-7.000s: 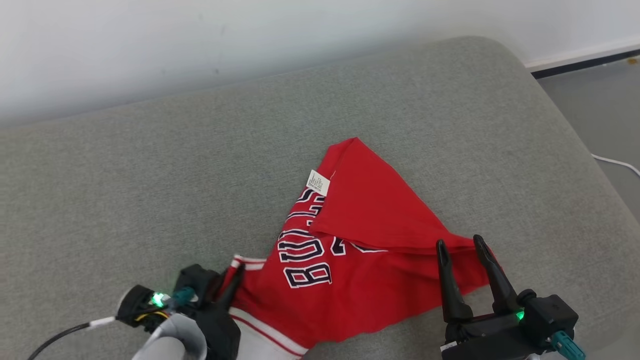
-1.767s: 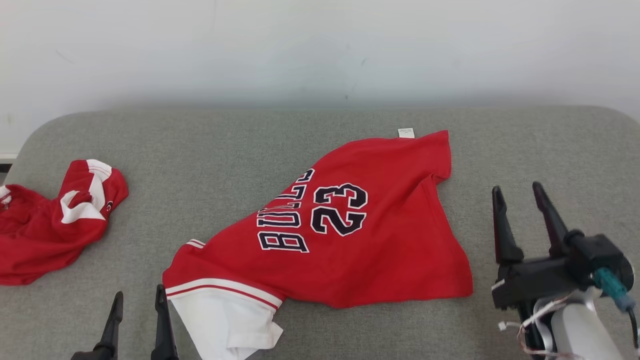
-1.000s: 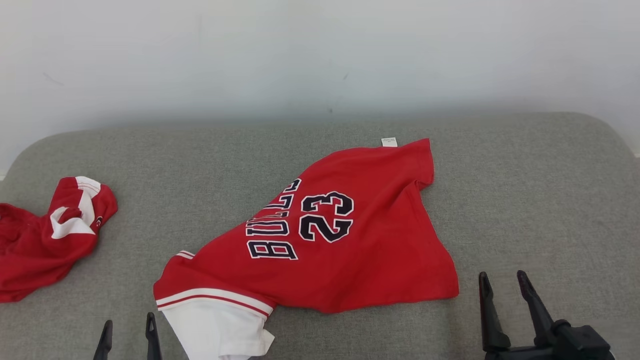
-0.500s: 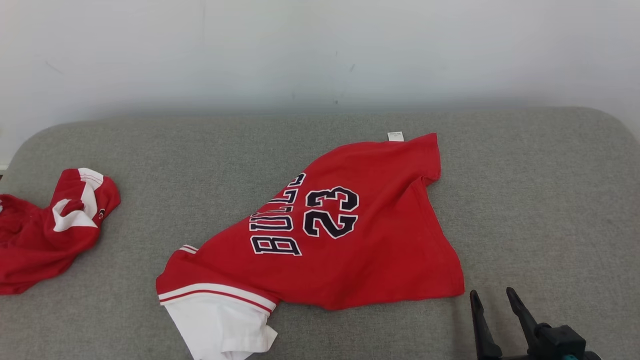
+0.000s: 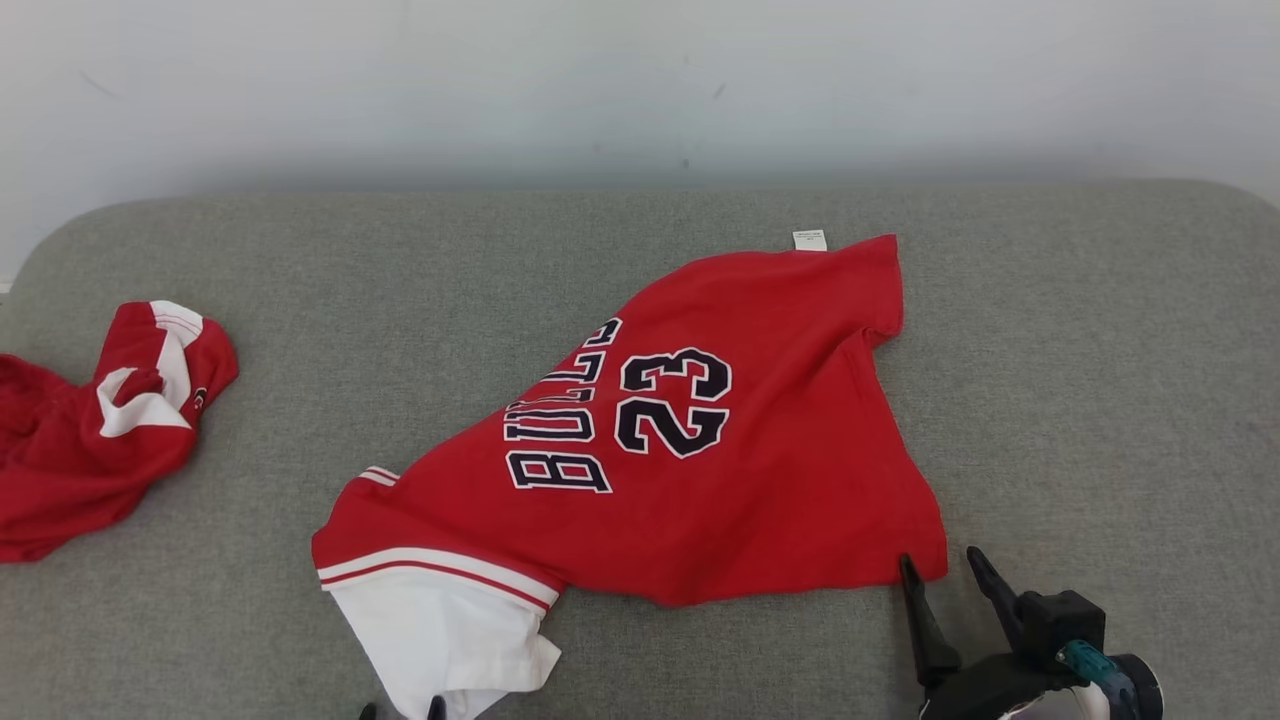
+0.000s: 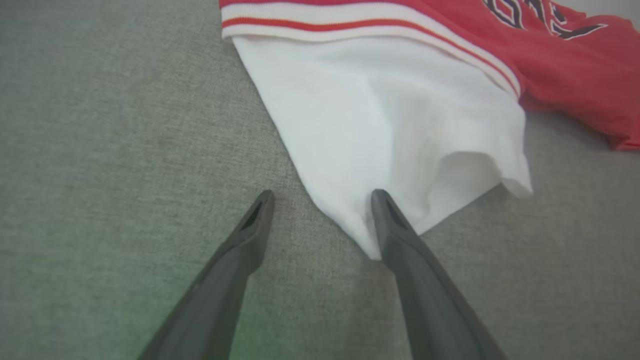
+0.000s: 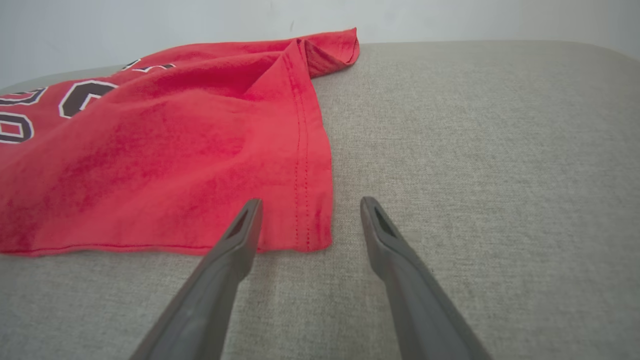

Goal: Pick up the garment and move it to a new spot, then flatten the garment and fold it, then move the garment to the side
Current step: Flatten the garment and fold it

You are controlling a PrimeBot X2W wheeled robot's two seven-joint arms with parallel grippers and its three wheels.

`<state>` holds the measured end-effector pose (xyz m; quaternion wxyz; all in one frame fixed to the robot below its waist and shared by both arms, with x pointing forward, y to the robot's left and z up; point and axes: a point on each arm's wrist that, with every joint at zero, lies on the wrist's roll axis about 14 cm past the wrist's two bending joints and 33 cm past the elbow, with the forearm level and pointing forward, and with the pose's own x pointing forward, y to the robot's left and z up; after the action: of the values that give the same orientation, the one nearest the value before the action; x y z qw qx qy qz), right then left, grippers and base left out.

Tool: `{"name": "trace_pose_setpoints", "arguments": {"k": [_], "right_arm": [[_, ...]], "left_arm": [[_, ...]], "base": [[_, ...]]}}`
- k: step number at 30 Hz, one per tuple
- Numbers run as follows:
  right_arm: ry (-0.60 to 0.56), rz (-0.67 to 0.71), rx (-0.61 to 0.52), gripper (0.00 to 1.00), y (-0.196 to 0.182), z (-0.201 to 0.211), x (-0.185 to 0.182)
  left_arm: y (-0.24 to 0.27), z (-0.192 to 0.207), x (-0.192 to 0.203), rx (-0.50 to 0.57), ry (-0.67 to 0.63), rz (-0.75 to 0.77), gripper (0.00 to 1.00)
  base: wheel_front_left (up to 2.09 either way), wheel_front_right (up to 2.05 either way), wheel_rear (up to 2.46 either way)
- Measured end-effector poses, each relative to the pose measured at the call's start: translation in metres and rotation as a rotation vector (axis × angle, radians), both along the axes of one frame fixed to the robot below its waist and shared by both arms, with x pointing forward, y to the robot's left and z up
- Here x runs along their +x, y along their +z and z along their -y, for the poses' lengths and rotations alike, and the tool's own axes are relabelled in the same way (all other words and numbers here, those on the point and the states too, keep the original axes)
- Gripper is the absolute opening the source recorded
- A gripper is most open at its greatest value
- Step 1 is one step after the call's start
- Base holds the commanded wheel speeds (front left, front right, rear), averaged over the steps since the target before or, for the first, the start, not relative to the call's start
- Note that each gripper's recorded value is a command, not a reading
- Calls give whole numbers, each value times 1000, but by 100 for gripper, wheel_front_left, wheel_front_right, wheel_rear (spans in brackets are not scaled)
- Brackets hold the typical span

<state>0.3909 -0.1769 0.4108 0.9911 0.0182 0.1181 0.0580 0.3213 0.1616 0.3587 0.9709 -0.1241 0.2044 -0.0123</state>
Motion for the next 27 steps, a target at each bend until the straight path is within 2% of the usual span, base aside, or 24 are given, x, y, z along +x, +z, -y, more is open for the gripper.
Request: {"name": "trace_pose_setpoints", "arguments": {"k": [6,7,8,9,10,19,27], "right_arm": [[11,-70,-1,100,-20,-5,1],[13,-78,1,71,-22,-7,0],[14,-83,3,14,-23,-7,0],[14,-86,4,0,-23,-8,0],[14,-86,7,0,-23,-8,-1],[-6,-47,44,0,-11,-7,-4],[2,54,79,0,18,-8,-7]], "left_arm": [[-10,4,1,-37,5,-37,100],[-11,5,0,-51,8,-44,100],[-12,6,0,-64,10,-50,55],[-13,7,0,-72,10,-55,44],[-13,7,0,-73,9,-58,0],[-4,12,4,-120,12,-34,0],[50,-21,21,-88,101,172,0]], "base": [[0,0,0],[0,0,0],[0,0,0],[0,0,0],[0,0,0],[0,0,0],[0,0,0]]}}
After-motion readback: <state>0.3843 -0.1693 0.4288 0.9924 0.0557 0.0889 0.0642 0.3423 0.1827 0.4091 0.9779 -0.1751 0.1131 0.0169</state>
